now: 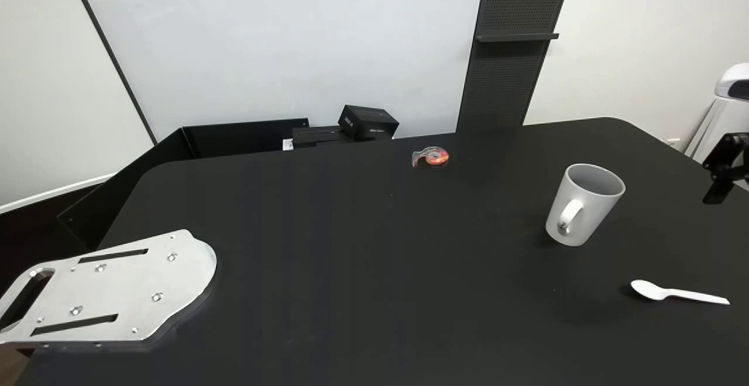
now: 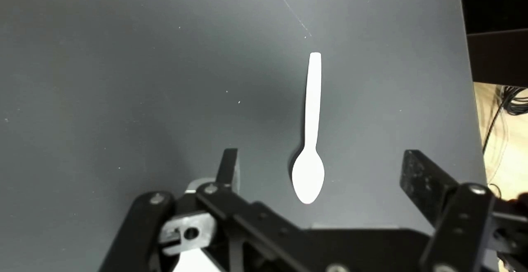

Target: Pick up the white spoon from the table and put it in the mug cup

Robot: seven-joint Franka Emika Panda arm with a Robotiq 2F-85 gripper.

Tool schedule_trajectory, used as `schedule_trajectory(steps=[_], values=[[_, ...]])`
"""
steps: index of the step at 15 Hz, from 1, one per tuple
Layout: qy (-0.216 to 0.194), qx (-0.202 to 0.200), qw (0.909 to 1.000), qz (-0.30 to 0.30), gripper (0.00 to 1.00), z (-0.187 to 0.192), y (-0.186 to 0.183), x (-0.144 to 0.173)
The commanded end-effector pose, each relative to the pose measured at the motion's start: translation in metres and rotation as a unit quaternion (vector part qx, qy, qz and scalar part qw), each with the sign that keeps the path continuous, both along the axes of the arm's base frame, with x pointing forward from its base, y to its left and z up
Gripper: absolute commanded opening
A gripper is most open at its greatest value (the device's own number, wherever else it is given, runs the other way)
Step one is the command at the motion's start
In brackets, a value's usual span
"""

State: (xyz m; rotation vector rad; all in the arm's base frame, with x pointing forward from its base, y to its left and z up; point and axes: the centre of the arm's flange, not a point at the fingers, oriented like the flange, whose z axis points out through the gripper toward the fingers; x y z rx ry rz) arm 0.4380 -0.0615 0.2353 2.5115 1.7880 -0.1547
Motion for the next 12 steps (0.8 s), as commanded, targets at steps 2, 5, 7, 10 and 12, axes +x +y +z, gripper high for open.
schedule_trajectory(steps=[2, 5, 7, 10, 12], values=[[-0.008, -0.005, 0.9994, 0.034, 1.0, -0.024, 0.006, -0.002], [-0.011, -0.007, 0.9988, 0.047, 1.0, -0.037, 0.011, -0.004], [-0.01, -0.008, 0.9987, 0.05, 1.0, -0.043, 0.015, -0.005], [-0.012, 0.006, 0.9991, 0.04, 1.0, -0.051, 0.019, -0.008], [-0.014, 0.016, 0.9992, 0.033, 1.0, -0.056, 0.024, -0.012]])
